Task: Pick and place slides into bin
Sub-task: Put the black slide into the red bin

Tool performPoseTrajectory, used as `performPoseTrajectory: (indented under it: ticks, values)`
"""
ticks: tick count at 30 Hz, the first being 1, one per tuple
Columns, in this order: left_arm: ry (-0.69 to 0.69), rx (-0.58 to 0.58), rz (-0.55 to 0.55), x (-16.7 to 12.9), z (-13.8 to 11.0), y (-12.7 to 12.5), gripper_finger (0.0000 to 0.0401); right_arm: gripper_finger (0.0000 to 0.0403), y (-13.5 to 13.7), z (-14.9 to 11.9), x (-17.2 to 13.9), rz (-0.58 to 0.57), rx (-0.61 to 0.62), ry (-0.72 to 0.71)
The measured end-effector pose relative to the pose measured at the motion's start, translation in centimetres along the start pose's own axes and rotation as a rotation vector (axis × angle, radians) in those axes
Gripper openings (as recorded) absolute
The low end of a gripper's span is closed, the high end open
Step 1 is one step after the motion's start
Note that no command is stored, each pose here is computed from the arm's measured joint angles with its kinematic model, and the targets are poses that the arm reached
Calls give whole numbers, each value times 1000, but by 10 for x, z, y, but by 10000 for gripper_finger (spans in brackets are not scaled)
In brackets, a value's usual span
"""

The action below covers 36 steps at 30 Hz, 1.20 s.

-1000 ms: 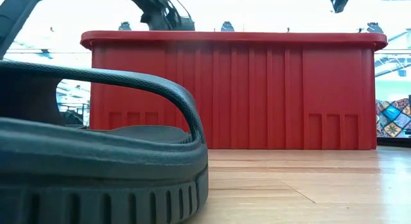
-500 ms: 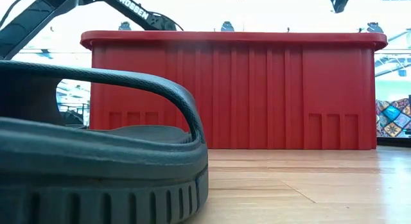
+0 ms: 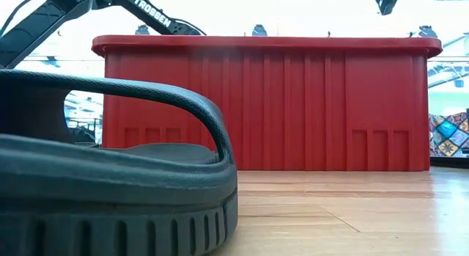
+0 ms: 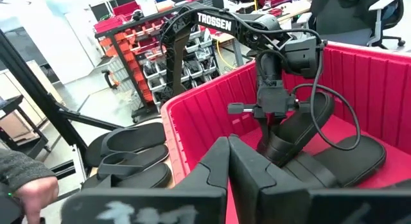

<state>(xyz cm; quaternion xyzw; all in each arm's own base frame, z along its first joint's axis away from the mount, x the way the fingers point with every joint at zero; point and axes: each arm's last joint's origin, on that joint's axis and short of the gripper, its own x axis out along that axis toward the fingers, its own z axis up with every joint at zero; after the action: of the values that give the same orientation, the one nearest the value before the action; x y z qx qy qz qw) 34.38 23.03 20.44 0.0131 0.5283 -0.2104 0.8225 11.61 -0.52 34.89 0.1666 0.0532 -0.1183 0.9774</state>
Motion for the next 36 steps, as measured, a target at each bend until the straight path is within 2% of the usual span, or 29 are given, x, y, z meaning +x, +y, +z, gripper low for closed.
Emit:
performPoseTrajectory:
  ticks: [4, 15, 22, 36]
  values:
    - [47, -31, 51, 0, -1, 2, 30, 0, 0, 0, 0, 0, 0, 0]
    - [65, -100, 80, 0, -3, 4, 91, 0, 0, 0, 0, 0, 0, 0]
    - [110, -109, 82, 1, -6, 4, 92, 0, 0, 0, 0, 0, 30, 0]
    - [92, -102, 113, 7, 4, 2, 93, 0, 0, 0, 0, 1, 25, 1]
